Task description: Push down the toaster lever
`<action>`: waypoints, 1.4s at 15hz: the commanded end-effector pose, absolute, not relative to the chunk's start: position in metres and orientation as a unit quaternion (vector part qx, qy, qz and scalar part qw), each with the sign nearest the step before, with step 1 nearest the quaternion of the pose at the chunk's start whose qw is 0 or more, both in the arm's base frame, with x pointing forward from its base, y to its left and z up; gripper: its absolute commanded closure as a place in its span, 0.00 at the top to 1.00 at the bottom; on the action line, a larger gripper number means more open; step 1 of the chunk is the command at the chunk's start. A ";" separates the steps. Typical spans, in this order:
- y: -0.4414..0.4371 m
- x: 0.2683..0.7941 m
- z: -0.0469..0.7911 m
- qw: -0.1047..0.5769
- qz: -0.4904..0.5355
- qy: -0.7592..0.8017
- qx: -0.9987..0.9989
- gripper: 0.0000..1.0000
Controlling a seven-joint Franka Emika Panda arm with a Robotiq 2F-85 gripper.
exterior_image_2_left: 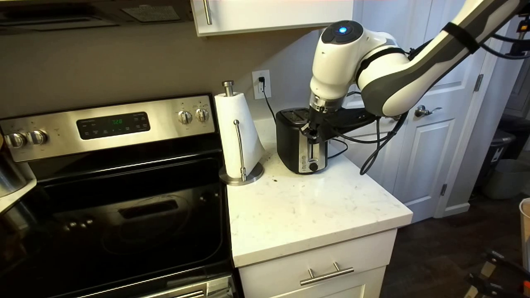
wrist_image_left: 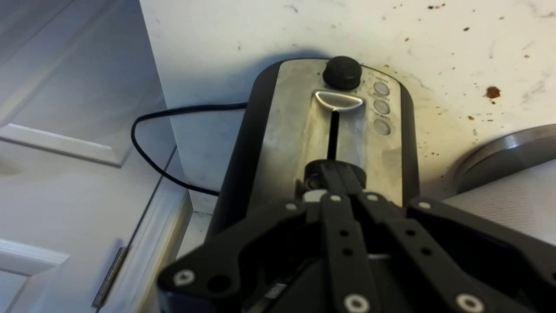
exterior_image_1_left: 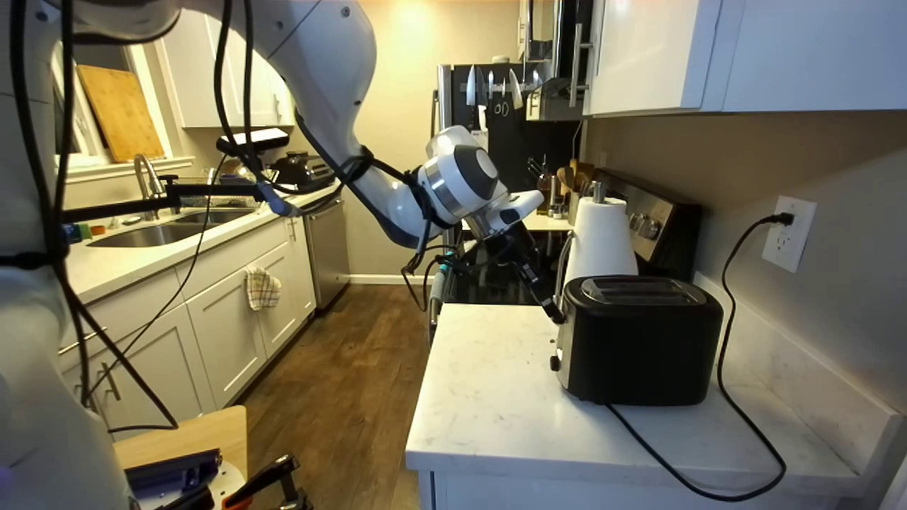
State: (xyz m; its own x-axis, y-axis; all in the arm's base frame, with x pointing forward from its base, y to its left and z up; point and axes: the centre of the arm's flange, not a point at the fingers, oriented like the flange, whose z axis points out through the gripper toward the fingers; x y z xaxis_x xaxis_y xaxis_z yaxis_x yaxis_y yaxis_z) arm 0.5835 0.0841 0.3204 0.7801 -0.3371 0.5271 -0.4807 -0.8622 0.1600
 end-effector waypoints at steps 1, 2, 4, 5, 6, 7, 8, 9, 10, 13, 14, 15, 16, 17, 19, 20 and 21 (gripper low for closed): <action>0.086 0.587 0.309 0.129 0.258 -0.212 0.934 0.00; 0.087 0.589 0.308 0.127 0.257 -0.210 0.935 0.00; 0.086 0.592 0.308 0.125 0.257 -0.211 0.935 0.00; 0.085 0.594 0.307 0.124 0.257 -0.214 0.934 0.00; 0.084 0.594 0.307 0.123 0.257 -0.216 0.934 0.00; 0.083 0.595 0.305 0.123 0.255 -0.217 0.934 0.00; 0.083 0.595 0.303 0.122 0.253 -0.218 0.935 0.00; 0.082 0.595 0.299 0.122 0.250 -0.218 0.936 0.00; 0.082 0.596 0.295 0.121 0.248 -0.217 0.936 0.00; 0.085 0.601 0.267 0.111 0.232 -0.218 0.941 0.00; 0.086 0.604 0.256 0.106 0.224 -0.219 0.944 0.00; 0.088 0.607 0.240 0.104 0.218 -0.221 0.945 0.00; 0.092 0.610 0.226 0.098 0.212 -0.221 0.947 0.00; 0.096 0.614 0.210 0.099 0.205 -0.219 0.949 0.00; 0.106 0.614 0.204 0.101 0.206 -0.212 0.950 0.00; 0.109 0.614 0.203 0.101 0.207 -0.208 0.951 0.00; 0.114 0.611 0.200 0.102 0.209 -0.200 0.952 0.00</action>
